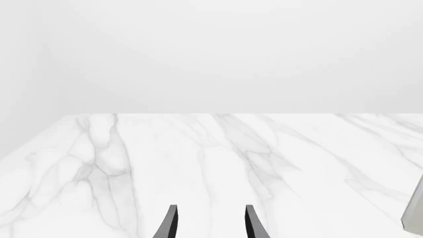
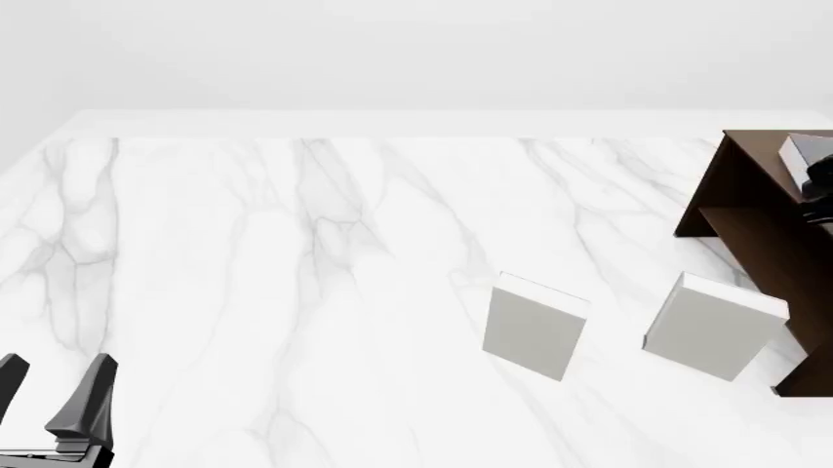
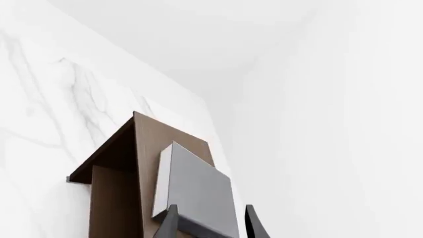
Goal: Pick up the book on the left and place it on top of the shelf.
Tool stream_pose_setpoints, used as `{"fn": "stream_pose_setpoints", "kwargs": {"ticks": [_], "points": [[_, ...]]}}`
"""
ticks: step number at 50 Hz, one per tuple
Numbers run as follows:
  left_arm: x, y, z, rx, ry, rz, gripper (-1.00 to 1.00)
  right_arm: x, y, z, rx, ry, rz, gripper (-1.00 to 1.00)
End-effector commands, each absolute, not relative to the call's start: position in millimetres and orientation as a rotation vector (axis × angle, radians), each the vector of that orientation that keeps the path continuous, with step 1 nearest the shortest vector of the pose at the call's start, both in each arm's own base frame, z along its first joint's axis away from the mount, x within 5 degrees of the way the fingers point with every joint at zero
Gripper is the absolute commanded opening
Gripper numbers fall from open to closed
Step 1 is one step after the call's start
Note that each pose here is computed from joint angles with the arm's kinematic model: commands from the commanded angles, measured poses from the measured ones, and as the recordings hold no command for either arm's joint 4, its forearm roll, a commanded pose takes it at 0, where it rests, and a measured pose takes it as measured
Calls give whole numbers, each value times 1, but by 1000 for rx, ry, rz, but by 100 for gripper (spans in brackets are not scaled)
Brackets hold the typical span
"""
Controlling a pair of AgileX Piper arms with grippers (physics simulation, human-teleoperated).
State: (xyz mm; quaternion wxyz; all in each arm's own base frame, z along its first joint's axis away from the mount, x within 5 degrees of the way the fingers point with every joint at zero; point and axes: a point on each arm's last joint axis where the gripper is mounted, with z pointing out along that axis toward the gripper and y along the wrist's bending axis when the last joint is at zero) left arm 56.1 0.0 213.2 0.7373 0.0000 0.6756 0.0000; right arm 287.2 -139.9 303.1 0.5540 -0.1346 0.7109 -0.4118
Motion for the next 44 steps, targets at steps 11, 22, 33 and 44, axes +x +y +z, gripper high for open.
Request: {"fn": "stream_pose_setpoints", "kwargs": {"ticks": [11,22,33,44], "points": [[56,0,213,0,1484,0,100,280,-116,305,-315,1623,-906,100],[56,0,213,0,1484,0,100,258,-98,330,-299,1548,-881,100],[56,0,213,0,1484,0,100,230,-83,348,-286,1487,-872,100],[56,0,213,0,1484,0,100,212,-73,358,-282,1460,-858,100]]}}
